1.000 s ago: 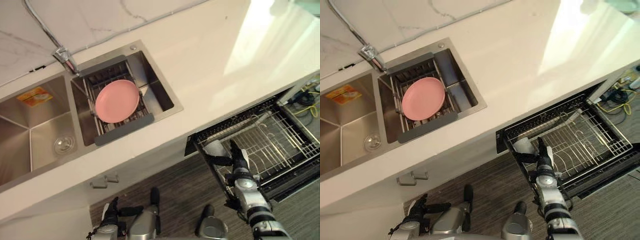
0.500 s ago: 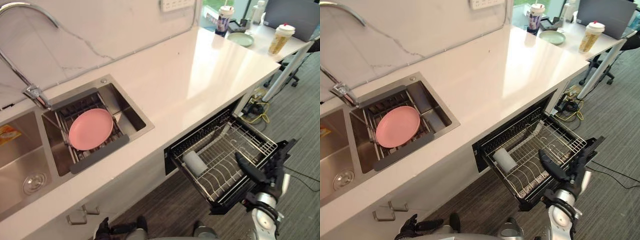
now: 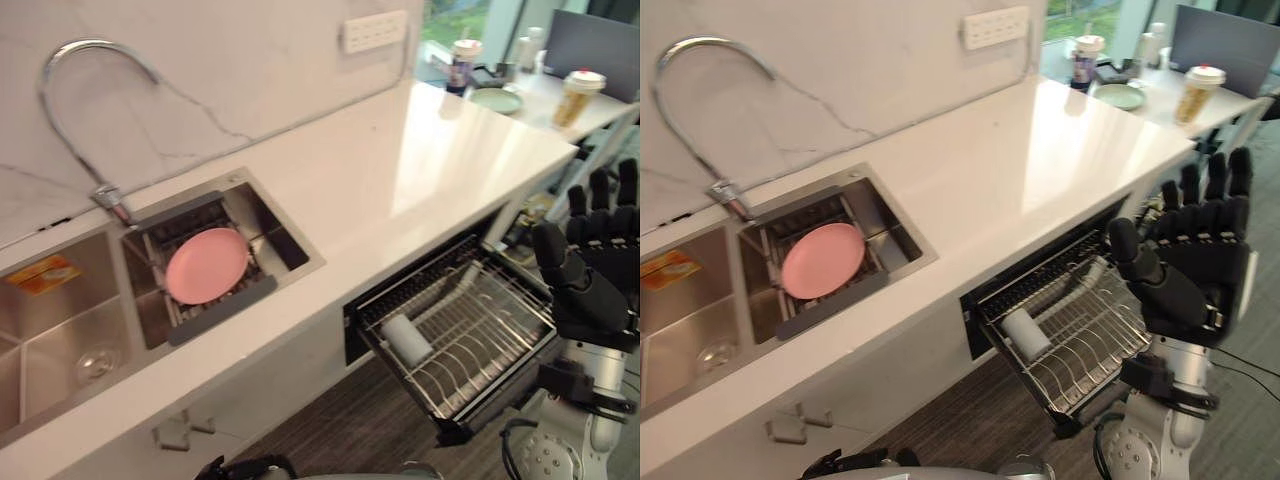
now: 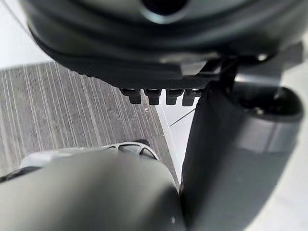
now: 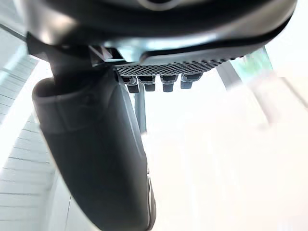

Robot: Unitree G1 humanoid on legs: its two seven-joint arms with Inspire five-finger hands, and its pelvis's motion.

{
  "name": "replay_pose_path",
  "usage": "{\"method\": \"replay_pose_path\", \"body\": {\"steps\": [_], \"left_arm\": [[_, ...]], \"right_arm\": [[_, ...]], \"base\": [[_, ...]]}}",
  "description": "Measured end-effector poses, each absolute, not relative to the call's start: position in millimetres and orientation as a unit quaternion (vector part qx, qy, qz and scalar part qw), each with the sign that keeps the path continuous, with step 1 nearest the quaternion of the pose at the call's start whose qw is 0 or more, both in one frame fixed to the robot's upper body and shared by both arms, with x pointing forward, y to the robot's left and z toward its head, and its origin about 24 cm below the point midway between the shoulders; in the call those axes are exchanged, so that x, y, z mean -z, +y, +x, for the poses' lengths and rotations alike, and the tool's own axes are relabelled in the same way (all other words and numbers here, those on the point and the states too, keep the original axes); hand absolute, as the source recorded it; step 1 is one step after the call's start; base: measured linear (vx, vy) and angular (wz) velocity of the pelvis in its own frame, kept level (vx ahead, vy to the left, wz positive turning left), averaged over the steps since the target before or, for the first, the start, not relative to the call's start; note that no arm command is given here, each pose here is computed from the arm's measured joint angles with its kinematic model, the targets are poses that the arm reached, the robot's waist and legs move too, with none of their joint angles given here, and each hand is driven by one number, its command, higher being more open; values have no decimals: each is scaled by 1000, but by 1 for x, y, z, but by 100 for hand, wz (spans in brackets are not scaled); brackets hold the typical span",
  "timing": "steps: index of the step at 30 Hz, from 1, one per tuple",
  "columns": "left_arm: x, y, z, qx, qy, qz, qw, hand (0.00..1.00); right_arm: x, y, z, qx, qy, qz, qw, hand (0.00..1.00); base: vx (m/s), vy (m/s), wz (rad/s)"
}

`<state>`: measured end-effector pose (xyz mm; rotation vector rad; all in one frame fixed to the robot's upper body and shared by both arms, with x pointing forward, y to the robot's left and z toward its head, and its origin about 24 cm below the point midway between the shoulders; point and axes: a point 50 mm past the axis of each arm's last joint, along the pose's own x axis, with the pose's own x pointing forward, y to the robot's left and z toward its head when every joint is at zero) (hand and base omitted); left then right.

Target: Walk over to the sink, pick up the cup, carry it to the dishwasher, place the cup inside the dishwasher, then close the dishwasher door

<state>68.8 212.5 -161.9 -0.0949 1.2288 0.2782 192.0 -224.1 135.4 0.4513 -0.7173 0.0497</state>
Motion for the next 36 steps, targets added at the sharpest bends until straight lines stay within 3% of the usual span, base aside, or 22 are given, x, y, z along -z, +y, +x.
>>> {"method": "replay_pose_path", "body": {"steps": [4, 7, 11, 17, 18, 28, 36], "left_arm": [[159, 211, 78, -102, 557, -25, 824, 100], [155, 211, 91, -42, 526, 73, 846, 100], [152, 211, 98, -10, 522, 95, 848, 100], [153, 225, 90, -35, 554, 64, 830, 100], [153, 232, 81, -30, 567, 70, 820, 100], [154, 235, 74, -76, 564, 17, 822, 100], [158, 227, 66, -149, 567, -47, 808, 100]], "right_arm": [[-137, -213, 214, -40, -335, 238, 911, 100], [-128, -210, 222, -26, -302, 255, 918, 100], [-125, -218, 221, 3, -293, 258, 921, 100], [-114, -231, 215, 35, -281, 251, 926, 100], [-114, -249, 212, 87, -281, 239, 925, 100], [-101, -238, 220, 69, -239, 259, 933, 100], [-72, -231, 223, 84, -114, 268, 953, 100]], "base": [[85, 93, 47], [89, 97, 58], [118, 127, 48], [144, -23, 76], [28, -17, 11], [-6, -3, 10], [-22, -20, 30]]}}
